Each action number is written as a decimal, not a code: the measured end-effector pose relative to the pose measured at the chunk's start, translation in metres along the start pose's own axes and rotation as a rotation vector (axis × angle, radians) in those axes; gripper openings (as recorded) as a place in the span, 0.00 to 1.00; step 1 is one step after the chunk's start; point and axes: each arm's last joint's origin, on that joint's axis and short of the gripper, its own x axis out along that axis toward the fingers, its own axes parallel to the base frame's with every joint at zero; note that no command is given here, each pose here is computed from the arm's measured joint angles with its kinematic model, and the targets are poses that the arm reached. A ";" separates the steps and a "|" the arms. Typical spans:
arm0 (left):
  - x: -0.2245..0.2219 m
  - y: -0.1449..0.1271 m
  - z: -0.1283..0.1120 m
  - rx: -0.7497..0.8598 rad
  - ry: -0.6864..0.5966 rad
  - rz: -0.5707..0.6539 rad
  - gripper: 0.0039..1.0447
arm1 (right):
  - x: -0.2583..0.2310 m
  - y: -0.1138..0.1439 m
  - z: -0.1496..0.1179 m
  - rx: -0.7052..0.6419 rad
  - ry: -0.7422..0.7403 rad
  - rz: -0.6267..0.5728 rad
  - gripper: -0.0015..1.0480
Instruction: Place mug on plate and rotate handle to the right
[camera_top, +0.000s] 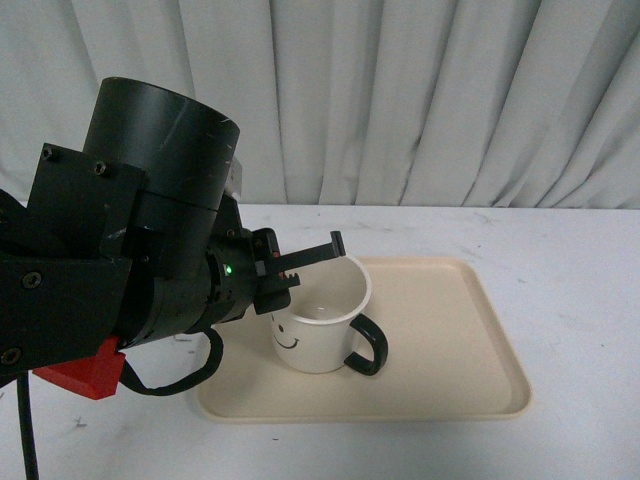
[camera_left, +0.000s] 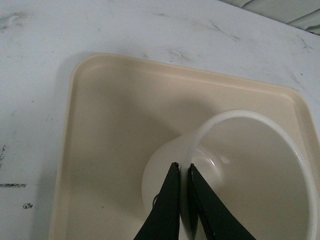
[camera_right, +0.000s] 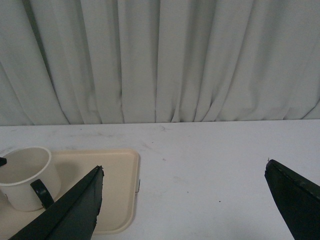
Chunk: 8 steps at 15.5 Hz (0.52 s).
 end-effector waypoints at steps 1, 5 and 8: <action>0.000 0.000 0.000 -0.002 -0.001 0.002 0.02 | 0.000 0.000 0.000 0.000 0.000 0.000 0.94; -0.004 -0.003 0.004 -0.029 -0.017 -0.061 0.44 | 0.000 0.000 0.000 0.000 0.000 0.000 0.94; -0.033 -0.012 0.035 -0.003 -0.210 -0.173 0.78 | 0.000 0.000 0.000 0.000 0.000 0.000 0.94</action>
